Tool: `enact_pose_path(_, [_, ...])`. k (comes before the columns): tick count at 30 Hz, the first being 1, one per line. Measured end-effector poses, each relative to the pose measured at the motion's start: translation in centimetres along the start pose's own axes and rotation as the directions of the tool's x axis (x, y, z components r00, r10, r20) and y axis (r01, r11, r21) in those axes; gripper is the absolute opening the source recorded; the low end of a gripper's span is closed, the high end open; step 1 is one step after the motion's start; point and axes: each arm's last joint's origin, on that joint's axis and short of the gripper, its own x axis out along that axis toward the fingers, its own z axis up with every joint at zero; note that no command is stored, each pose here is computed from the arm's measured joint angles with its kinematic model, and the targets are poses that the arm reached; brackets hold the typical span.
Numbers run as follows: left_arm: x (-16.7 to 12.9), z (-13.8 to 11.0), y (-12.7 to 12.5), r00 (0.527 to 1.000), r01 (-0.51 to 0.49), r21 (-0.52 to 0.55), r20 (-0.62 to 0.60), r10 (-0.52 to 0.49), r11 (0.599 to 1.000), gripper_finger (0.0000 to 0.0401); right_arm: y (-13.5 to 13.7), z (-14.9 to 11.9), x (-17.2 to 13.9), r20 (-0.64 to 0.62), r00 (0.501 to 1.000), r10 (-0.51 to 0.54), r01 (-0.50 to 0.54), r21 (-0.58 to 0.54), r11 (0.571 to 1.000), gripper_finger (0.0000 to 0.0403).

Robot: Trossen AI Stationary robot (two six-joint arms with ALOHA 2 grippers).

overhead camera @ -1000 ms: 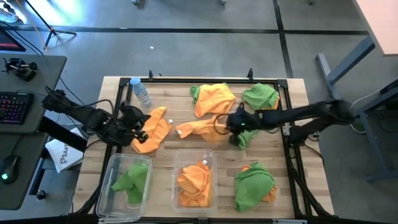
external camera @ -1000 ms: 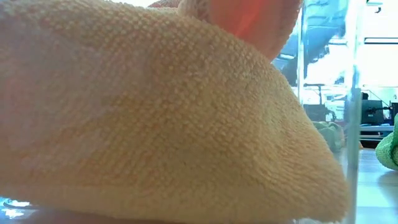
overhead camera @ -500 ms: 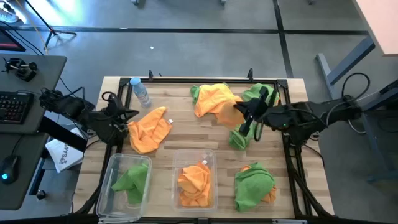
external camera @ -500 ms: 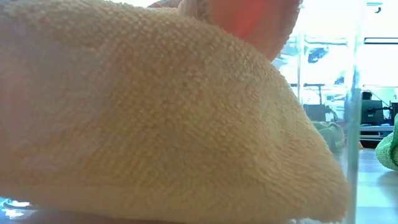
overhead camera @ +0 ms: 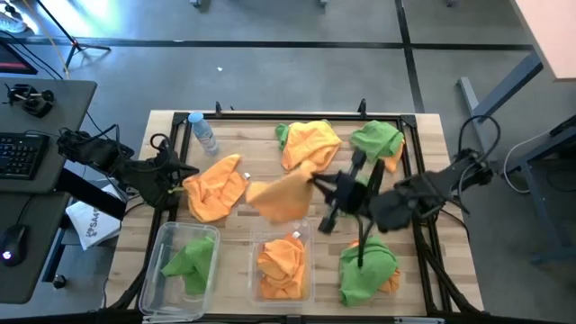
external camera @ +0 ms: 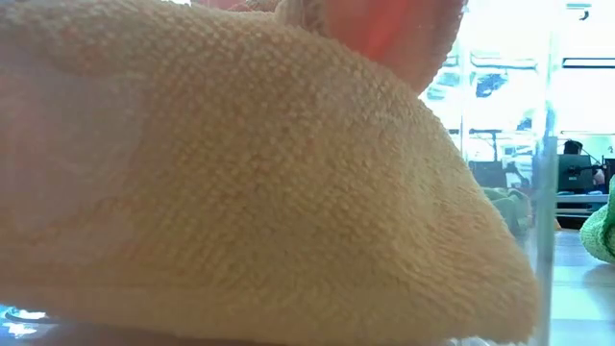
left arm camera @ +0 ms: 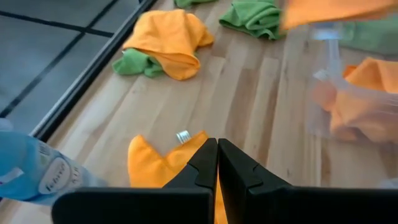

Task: Sort microfiber towel by color & place in baskets
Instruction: Put the orange towel into the right transparent bin

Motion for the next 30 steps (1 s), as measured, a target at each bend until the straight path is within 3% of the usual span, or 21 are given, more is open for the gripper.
enact_pose_path(8, [0.0,-0.1,-0.2,0.998,0.060,-0.016,-0.033,-0.061,0.998,0.0000,5.0,2.0,-2.5,0.057,0.995,0.086,-0.089,0.058,0.994,0.0000])
enact_pose_path(12, [0.0,-0.1,-0.2,0.998,0.061,-0.044,-0.030,-0.062,0.997,0.0000,7.2,1.7,-3.4,0.051,0.990,0.130,-0.134,0.091,0.987,0.0000])
enact_pose_path(17, [0.0,0.1,-0.4,0.995,0.093,-0.070,-0.019,-0.095,0.993,0.0000,9.4,-1.2,-2.6,-0.076,0.984,0.163,-0.151,0.138,0.979,0.0000])
enact_pose_path(22, [0.0,0.1,-0.4,0.995,0.099,-0.071,-0.021,-0.100,0.993,0.0000,10.8,-4.5,0.1,-0.247,0.952,0.180,-0.129,0.209,0.969,0.0000])
enact_pose_path(30, [0.0,0.1,-0.4,0.995,0.098,-0.070,-0.021,-0.100,0.993,0.0000,13.1,-9.7,6.5,-0.511,0.810,0.287,-0.197,0.223,0.955,0.0000])
